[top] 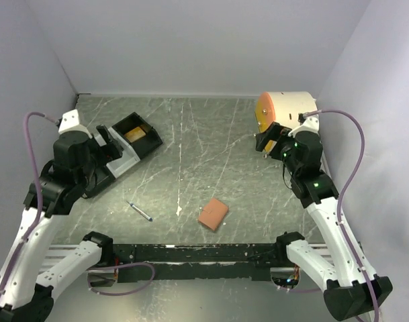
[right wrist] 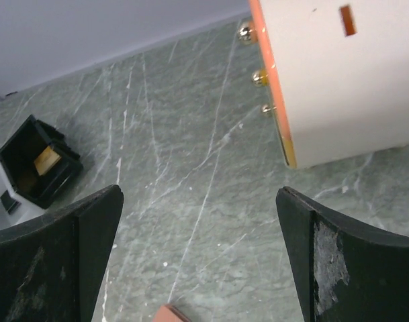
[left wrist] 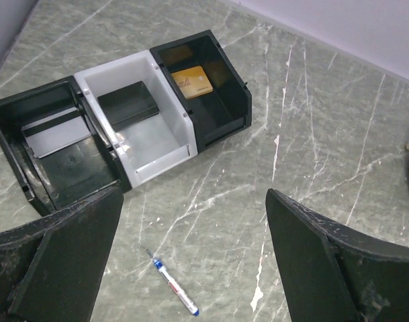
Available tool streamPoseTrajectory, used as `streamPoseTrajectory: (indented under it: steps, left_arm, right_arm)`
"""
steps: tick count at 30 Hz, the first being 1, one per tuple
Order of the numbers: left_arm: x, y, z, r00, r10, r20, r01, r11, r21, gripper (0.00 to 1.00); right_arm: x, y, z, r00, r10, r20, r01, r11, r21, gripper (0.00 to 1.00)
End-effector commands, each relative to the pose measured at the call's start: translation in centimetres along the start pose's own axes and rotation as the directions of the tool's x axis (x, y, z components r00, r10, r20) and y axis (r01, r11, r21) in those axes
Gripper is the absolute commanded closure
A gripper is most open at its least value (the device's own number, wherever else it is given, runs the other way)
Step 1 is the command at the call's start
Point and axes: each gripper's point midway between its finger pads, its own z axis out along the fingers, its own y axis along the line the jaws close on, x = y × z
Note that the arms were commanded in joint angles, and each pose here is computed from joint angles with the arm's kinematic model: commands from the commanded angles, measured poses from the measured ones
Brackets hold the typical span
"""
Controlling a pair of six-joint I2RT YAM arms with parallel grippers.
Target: Take the credit cards out of the card holder
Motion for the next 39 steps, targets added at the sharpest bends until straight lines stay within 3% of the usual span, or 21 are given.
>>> streamPoseTrajectory:
  steps: [1,5,11,17,24,30,39]
  left_arm:
    - [0.2,-2.0,2.9,0.999,0.019,-0.032,-0.018,0.999,0.035,0.01]
    - [2.2,-3.6,6.9,0.986,0.032,-0.163,-0.026,0.999,0.037,0.01]
    - [5.8,-3.2,13.1,0.947,-0.014,-0.321,-0.002,0.999,-0.049,0.01]
    - [7.7,-1.6,16.1,0.918,-0.151,-0.367,0.109,0.985,-0.132,0.03]
    - [8.0,-0.4,17.6,0.909,-0.251,-0.334,0.181,0.957,-0.225,0.09]
    - [8.7,0.1,20.1,0.899,-0.321,-0.298,0.24,0.93,-0.278,0.18]
    - [10.2,1.2,23.8,0.886,-0.321,-0.335,0.194,0.912,-0.361,0.24]
  right_arm:
    - [0.9,1.9,0.5,0.999,0.039,-0.024,-0.041,0.991,-0.124,0.0]
    - [3.0,4.2,1.0,0.994,0.058,-0.094,-0.081,0.959,-0.273,0.0]
    - [4.2,8.4,0.9,0.976,0.127,-0.177,-0.2,0.845,-0.496,0.0]
    - [4.5,11.4,0.0,0.962,0.03,-0.271,-0.203,0.743,-0.638,0.0]
    - [3.9,11.1,0.4,0.966,-0.118,-0.23,-0.063,0.756,-0.651,0.0]
    - [3.0,11.5,0.5,0.963,-0.137,-0.23,-0.05,0.752,-0.657,0.0]
    - [3.7,11.1,0.5,0.955,-0.157,-0.252,-0.044,0.764,-0.644,0.0]
